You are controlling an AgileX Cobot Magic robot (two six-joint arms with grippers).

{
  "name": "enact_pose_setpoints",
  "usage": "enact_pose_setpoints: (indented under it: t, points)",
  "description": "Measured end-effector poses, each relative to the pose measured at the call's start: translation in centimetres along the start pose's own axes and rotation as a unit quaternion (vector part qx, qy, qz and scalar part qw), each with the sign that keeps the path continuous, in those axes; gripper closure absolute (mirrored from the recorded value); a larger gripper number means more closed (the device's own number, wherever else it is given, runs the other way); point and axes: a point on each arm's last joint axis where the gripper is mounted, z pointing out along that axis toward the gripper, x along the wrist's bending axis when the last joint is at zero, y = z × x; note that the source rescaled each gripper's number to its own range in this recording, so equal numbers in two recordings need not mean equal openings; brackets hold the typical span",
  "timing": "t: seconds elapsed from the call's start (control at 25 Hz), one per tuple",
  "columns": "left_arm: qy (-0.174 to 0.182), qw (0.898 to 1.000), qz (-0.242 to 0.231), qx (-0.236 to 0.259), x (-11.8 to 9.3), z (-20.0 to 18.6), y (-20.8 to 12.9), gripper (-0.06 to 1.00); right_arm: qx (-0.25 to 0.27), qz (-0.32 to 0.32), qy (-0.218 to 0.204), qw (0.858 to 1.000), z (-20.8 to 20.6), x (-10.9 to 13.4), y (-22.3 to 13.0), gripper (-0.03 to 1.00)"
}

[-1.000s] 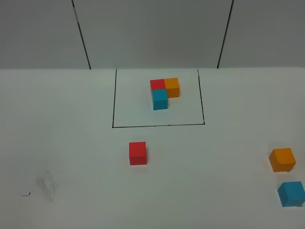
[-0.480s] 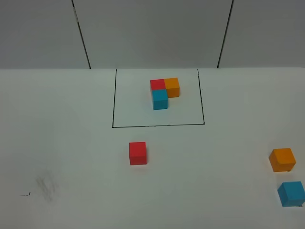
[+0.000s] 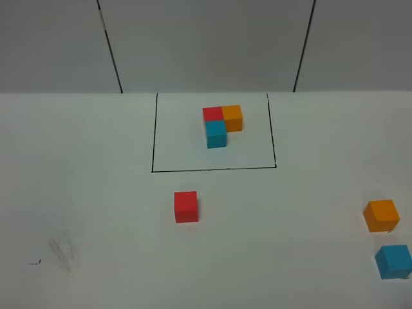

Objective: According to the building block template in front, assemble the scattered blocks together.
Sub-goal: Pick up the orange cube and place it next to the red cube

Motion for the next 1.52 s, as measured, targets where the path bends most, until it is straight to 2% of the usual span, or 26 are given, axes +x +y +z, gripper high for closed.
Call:
enact_pose_setpoints:
  t: [0.36,0.84,1.2,1.52]
  points:
    - [0.0,1.0,0.0,0.0,0.0,0.0,0.0,0.09,0.061,0.007,-0.007,0.998,3.2,-0.2,1.7,0.26]
    - [0.0,1.0,0.0,0.0,0.0,0.0,0.0,0.09,0.063,0.013,-0.014,0.998,6.6,-0.5,3.3,0.26]
    - [0.0,1.0,-0.001,0.0,0.0,0.0,0.0,0.09,0.119,0.006,-0.019,0.993,9.7,-0.8,3.4,0.26]
    - [0.0,1.0,-0.001,0.0,0.0,0.0,0.0,0.09,0.074,0.004,-0.009,0.997,8.9,-0.2,7.7,0.26]
